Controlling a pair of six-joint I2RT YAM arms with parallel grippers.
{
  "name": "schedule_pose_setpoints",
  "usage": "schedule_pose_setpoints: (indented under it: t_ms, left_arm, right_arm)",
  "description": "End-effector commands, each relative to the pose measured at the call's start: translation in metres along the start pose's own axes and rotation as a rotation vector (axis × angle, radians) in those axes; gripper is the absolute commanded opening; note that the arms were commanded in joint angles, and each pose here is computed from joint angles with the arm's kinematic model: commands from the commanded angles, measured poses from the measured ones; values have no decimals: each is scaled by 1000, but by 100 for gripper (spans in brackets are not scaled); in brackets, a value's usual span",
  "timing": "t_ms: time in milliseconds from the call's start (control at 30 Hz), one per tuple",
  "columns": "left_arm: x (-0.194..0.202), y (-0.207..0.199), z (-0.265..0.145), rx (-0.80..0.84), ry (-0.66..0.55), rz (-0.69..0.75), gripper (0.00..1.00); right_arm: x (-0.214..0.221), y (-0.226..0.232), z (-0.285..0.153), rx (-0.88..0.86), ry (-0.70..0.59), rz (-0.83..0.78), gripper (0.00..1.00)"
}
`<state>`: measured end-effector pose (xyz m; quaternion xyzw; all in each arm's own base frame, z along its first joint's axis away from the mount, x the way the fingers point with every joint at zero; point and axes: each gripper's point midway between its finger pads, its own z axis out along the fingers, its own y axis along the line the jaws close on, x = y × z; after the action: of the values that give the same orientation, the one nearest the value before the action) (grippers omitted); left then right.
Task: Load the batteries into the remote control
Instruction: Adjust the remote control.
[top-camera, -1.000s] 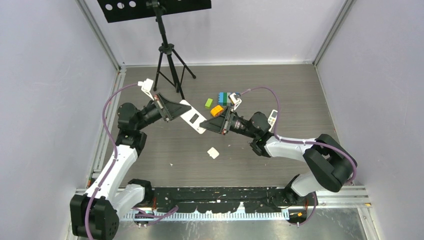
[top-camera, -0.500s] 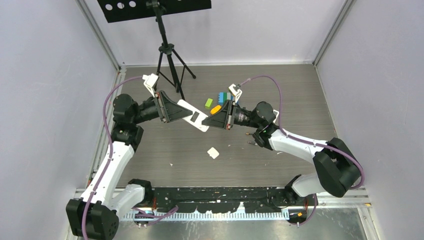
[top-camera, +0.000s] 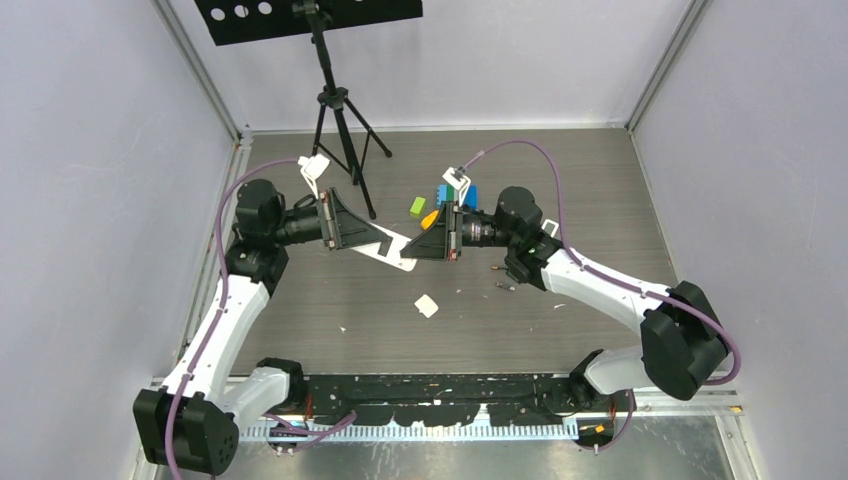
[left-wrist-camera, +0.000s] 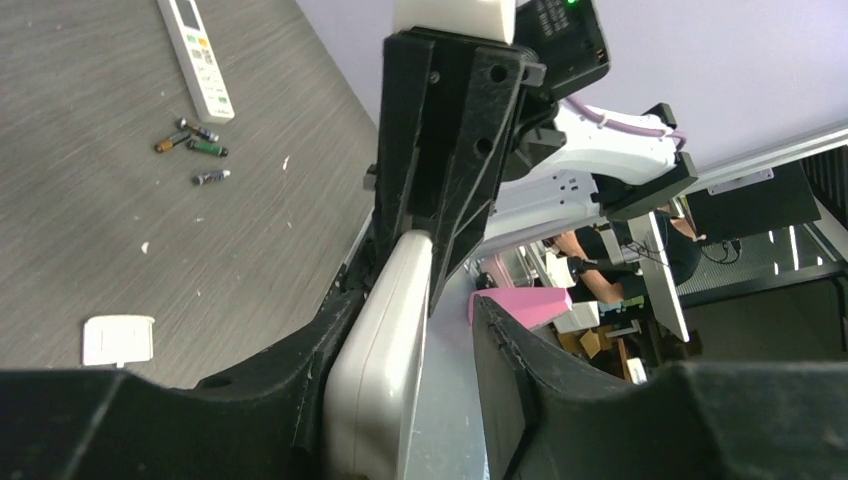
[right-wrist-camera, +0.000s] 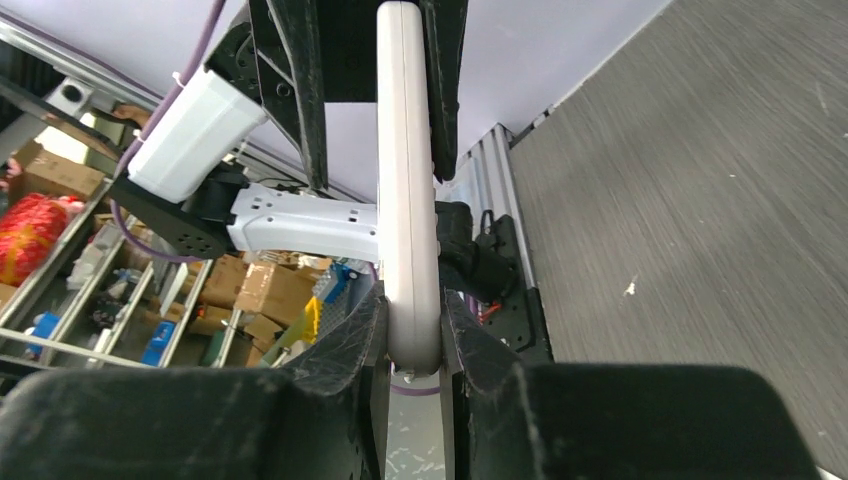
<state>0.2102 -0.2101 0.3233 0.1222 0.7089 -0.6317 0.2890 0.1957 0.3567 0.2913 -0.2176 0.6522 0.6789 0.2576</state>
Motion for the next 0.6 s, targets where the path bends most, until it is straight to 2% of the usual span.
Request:
schedule_pose_setpoints:
  t_ms: [0, 167, 233, 367, 400, 433, 500, 567]
  left_arm:
    - [10, -5, -3, 0, 63, 14, 44]
    - [18, 1, -5, -4, 99, 5, 38]
    - [21, -1, -6, 5, 111, 7, 32]
    - [20, -3, -6, 5, 107, 27, 2]
    - [20, -3, -6, 3, 104, 34, 0]
    - [19, -2, -6, -4, 98, 41, 0]
    - [17, 3, -7, -43, 76, 69, 0]
    - [12, 14, -9, -134, 39, 90, 0]
  right_arm:
    - [-15, 6, -2, 58, -15, -121, 2]
    - [-17, 0, -3, 99, -7, -142, 2]
    - [-16, -1, -3, 102, 1, -144, 2]
    - [-16, -4, -2, 113, 12, -139, 4]
    - [-16, -7, -3, 126, 8, -139, 10]
    - [-17, -10, -4, 141, 1, -138, 20]
    - [-23, -18, -10, 194, -31, -134, 47]
    - [-28, -29, -19, 270, -68, -127, 65]
